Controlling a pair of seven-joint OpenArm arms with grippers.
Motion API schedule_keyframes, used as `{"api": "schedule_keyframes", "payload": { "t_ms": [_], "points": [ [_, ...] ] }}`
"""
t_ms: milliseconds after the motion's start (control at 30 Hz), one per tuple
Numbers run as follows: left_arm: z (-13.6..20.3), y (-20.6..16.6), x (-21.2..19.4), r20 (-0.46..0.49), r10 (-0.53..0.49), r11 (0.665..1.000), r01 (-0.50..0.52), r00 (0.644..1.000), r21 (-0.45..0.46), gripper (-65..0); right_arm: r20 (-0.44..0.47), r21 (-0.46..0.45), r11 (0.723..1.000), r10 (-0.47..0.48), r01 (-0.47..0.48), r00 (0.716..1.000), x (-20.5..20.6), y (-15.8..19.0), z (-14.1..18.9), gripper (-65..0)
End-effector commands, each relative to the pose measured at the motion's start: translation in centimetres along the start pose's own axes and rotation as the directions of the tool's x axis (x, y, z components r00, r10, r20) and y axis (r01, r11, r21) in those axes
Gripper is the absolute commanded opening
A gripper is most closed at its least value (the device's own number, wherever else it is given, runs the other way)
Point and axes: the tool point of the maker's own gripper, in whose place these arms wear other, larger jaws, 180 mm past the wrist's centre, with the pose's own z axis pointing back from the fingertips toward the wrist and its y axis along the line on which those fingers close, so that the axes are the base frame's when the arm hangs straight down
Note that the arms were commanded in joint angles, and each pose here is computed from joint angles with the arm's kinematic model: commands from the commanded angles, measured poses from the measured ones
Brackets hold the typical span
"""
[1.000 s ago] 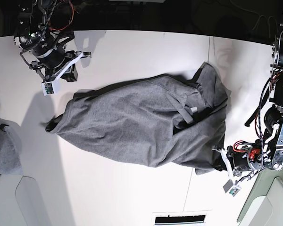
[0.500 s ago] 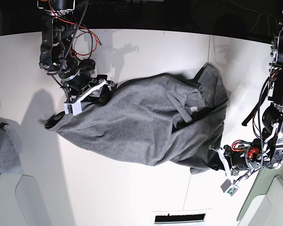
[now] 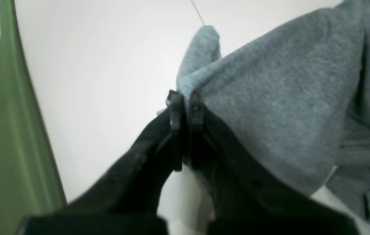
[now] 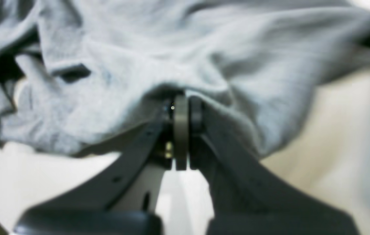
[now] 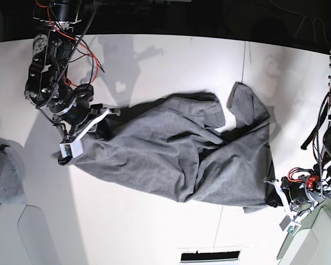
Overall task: Layout the t-shirt on the table in an organized manner, then fold the t-shirt properly
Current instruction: 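Release with the left gripper and regrasp the shirt edge nearby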
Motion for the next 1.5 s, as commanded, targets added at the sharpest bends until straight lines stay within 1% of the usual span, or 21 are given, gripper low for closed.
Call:
{"api": "schedule_keyframes", "payload": {
  "t_ms": [0,100,167,267,333,433,500,567,667,700,767,800,867,933,1000,1100,1167,1267,1333,1400,1467],
  "points": [
    [1.2,1.3,3.0,0.078,-0.005,1.000,0.005,0.997,0.010,-65.0,0.057,-0.021,1.000,0.024,-0.023,0.998,2.1,-1.1,0.8,-65.0],
    [2.1,0.6,3.2,0.087,-0.014,0.997,0.021,0.996,-0.076,-65.0,0.054,-0.082,0.996,0.035,-0.030,0.998,2.3,-4.0,2.1,-65.0],
    [2.6,-0.1,3.1,0.083,-0.018,0.990,0.030,0.996,-0.138,-65.0,0.055,-0.112,0.994,0.023,-0.016,0.998,2.3,-5.7,3.0,-65.0],
    [2.9,-0.5,2.8,0.057,0.000,0.985,0.010,0.998,-0.171,-65.0,0.075,-0.135,0.991,-0.004,0.015,0.997,2.4,-7.7,4.4,-65.0],
    [3.2,-0.9,3.2,0.058,-0.015,0.983,0.025,0.998,-0.180,-64.4,0.080,-0.161,0.987,-0.008,0.021,0.997,2.5,-9.0,5.2,-65.0],
    [4.2,-1.5,4.9,0.091,-0.078,0.980,0.093,0.993,-0.176,-53.0,0.094,-0.195,0.980,-0.010,0.028,0.995,3.0,-10.7,6.3,-65.0],
    [5.2,-1.9,6.5,0.130,-0.130,0.975,0.151,0.983,-0.165,-48.9,0.099,-0.214,0.976,-0.008,0.029,0.995,3.2,-11.6,6.9,-65.0],
    [6.1,-2.3,7.7,0.162,-0.177,0.967,0.202,0.971,-0.154,-44.2,0.096,-0.213,0.976,-0.016,0.036,0.995,3.1,-11.7,7.1,-65.0],
    [6.5,-3.1,8.4,0.172,-0.210,0.959,0.237,0.962,-0.154,-34.6,0.084,-0.168,0.983,-0.054,0.068,0.995,2.8,-10.8,6.8,-65.0],
    [6.4,-3.2,8.4,0.175,-0.208,0.959,0.236,0.962,-0.157,-32.6,0.088,-0.147,0.986,-0.072,0.085,0.993,2.8,-10.5,6.7,-61.4],
    [6.1,-3.7,8.0,0.169,-0.202,0.958,0.230,0.965,-0.171,-32.0,0.089,-0.093,0.988,-0.114,0.123,0.989,2.7,-9.4,6.4,-47.0],
    [5.9,-4.0,7.4,0.156,-0.199,0.958,0.225,0.968,-0.179,-32.0,0.088,-0.070,0.988,-0.130,0.137,0.988,2.6,-8.8,6.2,-43.1],
    [5.7,-4.7,6.1,0.132,-0.171,0.956,0.197,0.976,-0.218,-32.0,0.081,0.001,0.991,-0.135,0.135,0.988,2.5,-7.2,5.9,-42.3],
    [5.4,-5.8,4.1,0.080,-0.138,0.950,0.155,0.987,-0.272,-32.0,0.077,0.064,0.988,-0.146,0.142,0.986,2.4,-5.7,5.6,-42.3],
    [5.6,-7.8,2.1,0.043,-0.111,0.932,0.119,0.993,-0.341,-32.1,0.084,0.107,0.981,-0.172,0.163,0.981,2.4,-4.6,5.3,-42.3],
    [6.2,-11.1,-0.9,0.021,-0.137,0.905,0.134,0.990,-0.405,-32.1,0.089,0.161,0.965,-0.225,0.209,0.970,1.8,-2.9,4.9,-42.3],
    [6.6,-13.5,-2.7,0.023,-0.156,0.885,0.150,0.987,-0.441,-32.1,0.073,0.185,0.956,-0.246,0.230,0.966,0.5,-1.7,4.6,-42.3],
    [5.8,-15.3,-5.5,0.022,-0.217,0.887,0.207,0.976,-0.412,-32.1,0.049,0.222,0.939,-0.280,0.263,0.959,-1.1,0.3,4.0,-42.3],
    [4.8,-15.9,-7.4,0.022,-0.266,0.900,0.256,0.964,-0.353,-32.1,0.035,0.239,0.933,-0.286,0.270,0.958,-1.8,1.7,3.6,-42.3],
    [3.9,-15.9,-8.5,0.024,-0.285,0.921,0.280,0.958,-0.271,-32.1,0.025,0.242,0.937,-0.266,0.252,0.964,-2.5,2.8,3.0,-42.3],
    [3.4,-16.4,-9.4,0.021,-0.299,0.929,0.296,0.954,-0.222,-32.1,-0.002,0.230,0.950,-0.217,0.211,0.976,-3.2,3.9,2.2,-42.3]
  ]
}}
